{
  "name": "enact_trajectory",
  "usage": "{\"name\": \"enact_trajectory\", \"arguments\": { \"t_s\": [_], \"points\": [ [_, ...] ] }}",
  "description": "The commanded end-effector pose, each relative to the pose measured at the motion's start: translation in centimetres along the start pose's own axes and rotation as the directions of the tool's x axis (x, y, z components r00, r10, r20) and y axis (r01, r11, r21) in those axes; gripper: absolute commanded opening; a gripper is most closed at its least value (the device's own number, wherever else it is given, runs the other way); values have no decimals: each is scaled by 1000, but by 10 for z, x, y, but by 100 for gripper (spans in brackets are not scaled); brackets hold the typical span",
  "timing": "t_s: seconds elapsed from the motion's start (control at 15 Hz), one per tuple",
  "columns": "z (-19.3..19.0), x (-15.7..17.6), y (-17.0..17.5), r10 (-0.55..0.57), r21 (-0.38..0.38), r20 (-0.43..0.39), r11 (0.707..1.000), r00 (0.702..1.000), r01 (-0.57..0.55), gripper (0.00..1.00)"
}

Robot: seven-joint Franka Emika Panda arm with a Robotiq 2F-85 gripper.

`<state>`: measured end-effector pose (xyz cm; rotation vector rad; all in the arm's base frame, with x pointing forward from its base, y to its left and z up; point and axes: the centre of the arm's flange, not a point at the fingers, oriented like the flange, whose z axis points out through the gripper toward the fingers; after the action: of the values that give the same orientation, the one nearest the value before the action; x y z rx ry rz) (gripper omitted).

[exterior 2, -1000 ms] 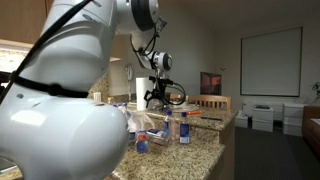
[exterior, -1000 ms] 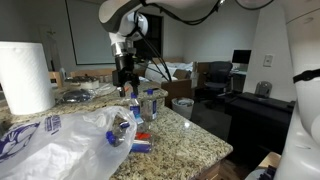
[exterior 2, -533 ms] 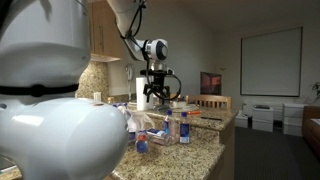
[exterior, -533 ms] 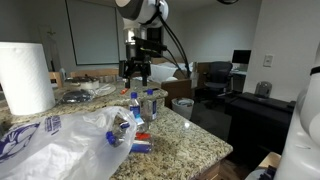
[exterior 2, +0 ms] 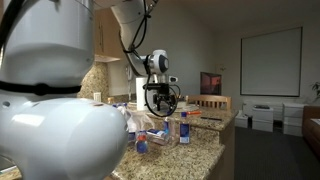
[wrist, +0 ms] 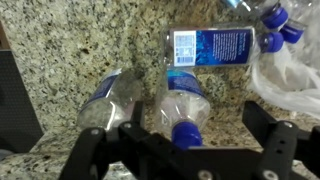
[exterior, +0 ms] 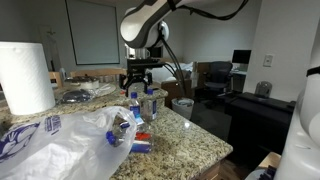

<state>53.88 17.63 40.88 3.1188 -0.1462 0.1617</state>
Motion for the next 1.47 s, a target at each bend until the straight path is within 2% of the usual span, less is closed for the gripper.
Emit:
{"name": "enact_trajectory", "arguments": {
  "t_s": [0.0,0.07,0.2,0.4,0.8,0.87,1.13,1.4],
  "points": [
    [3,9,1,159,-81,-82,983,984,-166,100],
    [4,11,2,198,-109,-96,972,976,-208,75],
    [7,14,3,245,-138,-117,956,963,-260,68],
    [7,18,2,282,-158,-130,941,951,-301,46],
    [6,24,-3,281,-159,-109,942,953,-296,9],
    [5,25,-3,281,-158,-105,942,954,-295,13],
    [-2,24,-1,272,-137,-95,949,958,-283,12],
    [-38,0,9,234,-98,-118,964,965,-246,13]
  ]
}}
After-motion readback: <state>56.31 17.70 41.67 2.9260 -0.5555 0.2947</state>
